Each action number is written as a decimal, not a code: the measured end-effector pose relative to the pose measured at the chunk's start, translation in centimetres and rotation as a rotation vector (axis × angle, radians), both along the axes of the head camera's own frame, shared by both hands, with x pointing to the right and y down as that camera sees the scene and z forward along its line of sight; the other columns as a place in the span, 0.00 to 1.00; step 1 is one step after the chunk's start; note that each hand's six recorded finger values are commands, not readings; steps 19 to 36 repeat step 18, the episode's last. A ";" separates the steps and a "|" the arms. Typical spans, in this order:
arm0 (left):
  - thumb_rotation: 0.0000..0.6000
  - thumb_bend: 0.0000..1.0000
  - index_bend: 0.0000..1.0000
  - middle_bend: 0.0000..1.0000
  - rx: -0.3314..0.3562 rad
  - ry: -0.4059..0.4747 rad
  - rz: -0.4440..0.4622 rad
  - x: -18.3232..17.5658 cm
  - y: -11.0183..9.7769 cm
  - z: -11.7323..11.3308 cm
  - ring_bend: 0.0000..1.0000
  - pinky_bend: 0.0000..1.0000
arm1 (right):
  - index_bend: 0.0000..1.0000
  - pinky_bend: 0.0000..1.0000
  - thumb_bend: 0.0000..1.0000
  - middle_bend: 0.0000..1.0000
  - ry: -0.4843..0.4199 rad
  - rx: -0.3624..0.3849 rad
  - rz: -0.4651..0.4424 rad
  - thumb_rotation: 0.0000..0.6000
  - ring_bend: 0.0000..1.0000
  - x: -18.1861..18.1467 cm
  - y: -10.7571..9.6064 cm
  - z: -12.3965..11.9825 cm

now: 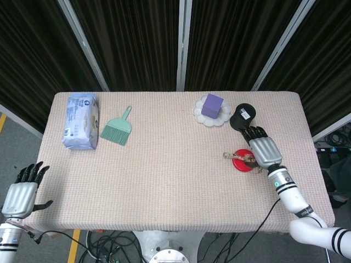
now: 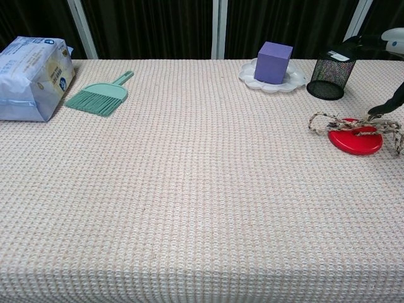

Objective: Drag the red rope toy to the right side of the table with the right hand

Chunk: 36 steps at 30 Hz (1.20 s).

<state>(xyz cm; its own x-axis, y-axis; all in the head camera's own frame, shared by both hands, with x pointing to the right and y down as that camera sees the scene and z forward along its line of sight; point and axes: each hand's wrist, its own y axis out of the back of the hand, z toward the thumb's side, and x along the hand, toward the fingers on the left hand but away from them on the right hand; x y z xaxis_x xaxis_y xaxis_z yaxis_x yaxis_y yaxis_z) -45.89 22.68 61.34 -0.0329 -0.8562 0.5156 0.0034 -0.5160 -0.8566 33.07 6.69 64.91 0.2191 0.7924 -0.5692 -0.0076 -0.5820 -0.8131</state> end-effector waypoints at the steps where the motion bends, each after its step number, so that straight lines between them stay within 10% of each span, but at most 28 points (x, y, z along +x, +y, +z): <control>1: 1.00 0.07 0.11 0.03 0.001 0.000 0.001 0.0 -0.1 0.0 0.00 0.10 | 0.00 0.00 0.03 0.00 -0.005 0.013 0.008 1.00 0.00 0.3 0.0 -0.4; 9: 1.00 0.07 0.11 0.03 0.015 -0.002 -0.004 -0.1 -0.1 -0.4 0.00 0.10 | 0.00 0.00 0.04 0.00 0.027 0.127 0.021 1.00 0.00 3.9 2.2 -3.7; 18: 1.00 0.07 0.11 0.03 0.063 0.010 0.012 0.2 -1.1 -1.3 0.00 0.10 | 0.00 0.00 0.04 0.00 0.154 0.235 0.140 1.00 0.00 11.8 11.3 -7.1; 36: 1.00 0.07 0.11 0.03 0.063 0.010 0.012 0.2 -1.1 -1.3 0.00 0.10 | 0.00 0.00 0.04 0.00 0.154 0.235 0.140 1.00 0.00 11.8 11.3 -7.1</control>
